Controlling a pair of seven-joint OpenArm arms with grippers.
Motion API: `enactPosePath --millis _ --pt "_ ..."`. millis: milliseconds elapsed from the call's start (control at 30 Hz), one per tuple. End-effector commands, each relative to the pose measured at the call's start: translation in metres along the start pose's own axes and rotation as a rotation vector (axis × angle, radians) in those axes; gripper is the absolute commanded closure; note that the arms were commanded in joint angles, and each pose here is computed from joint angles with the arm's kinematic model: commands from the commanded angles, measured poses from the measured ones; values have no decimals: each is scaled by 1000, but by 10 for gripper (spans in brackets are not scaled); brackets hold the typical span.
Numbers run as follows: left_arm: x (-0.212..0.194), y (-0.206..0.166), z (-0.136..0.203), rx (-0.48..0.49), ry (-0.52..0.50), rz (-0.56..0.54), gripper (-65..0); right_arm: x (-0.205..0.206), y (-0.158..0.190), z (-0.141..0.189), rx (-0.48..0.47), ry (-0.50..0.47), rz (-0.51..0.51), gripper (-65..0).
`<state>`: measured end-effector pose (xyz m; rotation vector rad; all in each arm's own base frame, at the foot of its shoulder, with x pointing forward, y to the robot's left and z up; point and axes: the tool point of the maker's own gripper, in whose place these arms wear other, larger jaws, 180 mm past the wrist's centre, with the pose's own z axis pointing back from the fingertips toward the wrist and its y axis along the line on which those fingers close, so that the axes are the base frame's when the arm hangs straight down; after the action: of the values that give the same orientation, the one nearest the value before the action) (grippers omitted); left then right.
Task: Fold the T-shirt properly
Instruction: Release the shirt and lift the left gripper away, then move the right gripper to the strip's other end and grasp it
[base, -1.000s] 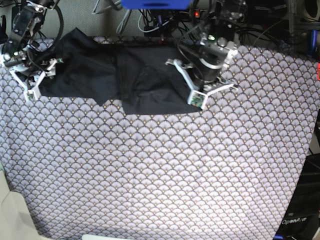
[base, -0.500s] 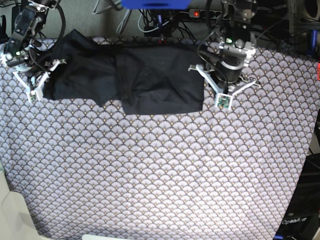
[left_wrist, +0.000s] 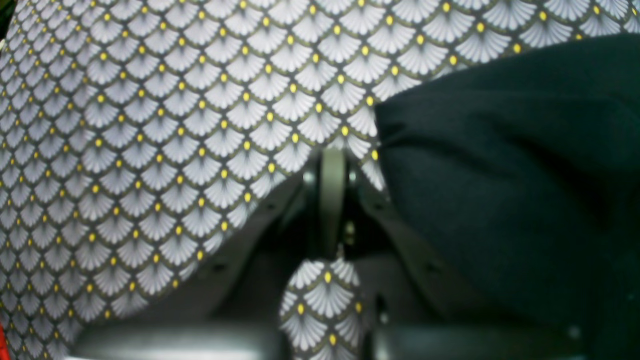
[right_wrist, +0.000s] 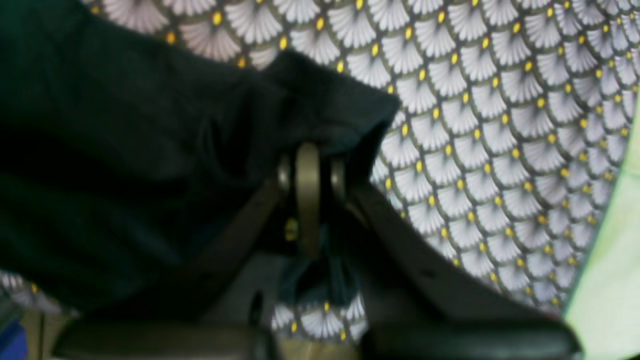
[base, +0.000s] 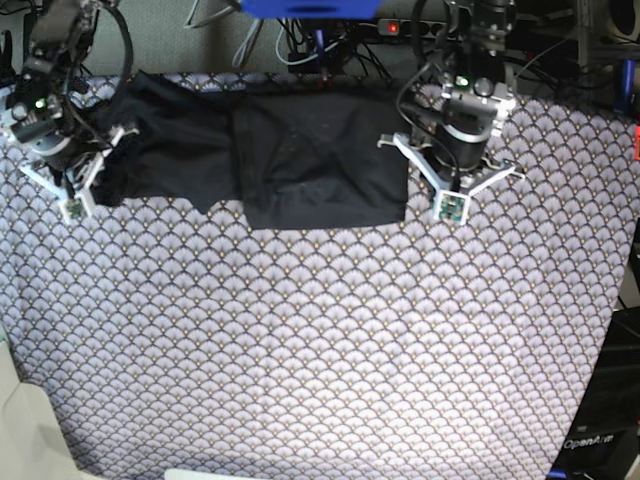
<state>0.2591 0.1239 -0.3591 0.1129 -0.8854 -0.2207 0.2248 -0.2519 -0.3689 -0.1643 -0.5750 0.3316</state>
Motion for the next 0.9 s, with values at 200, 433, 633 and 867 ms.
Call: enactPosePath --millis 200,433,633,867 --pt "-5 38 7 104 -4 31 0 9 0 1 4 -29 10 0" --pt "-9 39 9 107 2 31 0 -9 4 -12 37 29 -17 -102" --pt "-9 40 9 107 2 30 0 -23 -17 -6 -18 53 -77 -298" --pt "-10 42 8 108 4 16 0 -36 -51 5 -101 82 -155 -358"
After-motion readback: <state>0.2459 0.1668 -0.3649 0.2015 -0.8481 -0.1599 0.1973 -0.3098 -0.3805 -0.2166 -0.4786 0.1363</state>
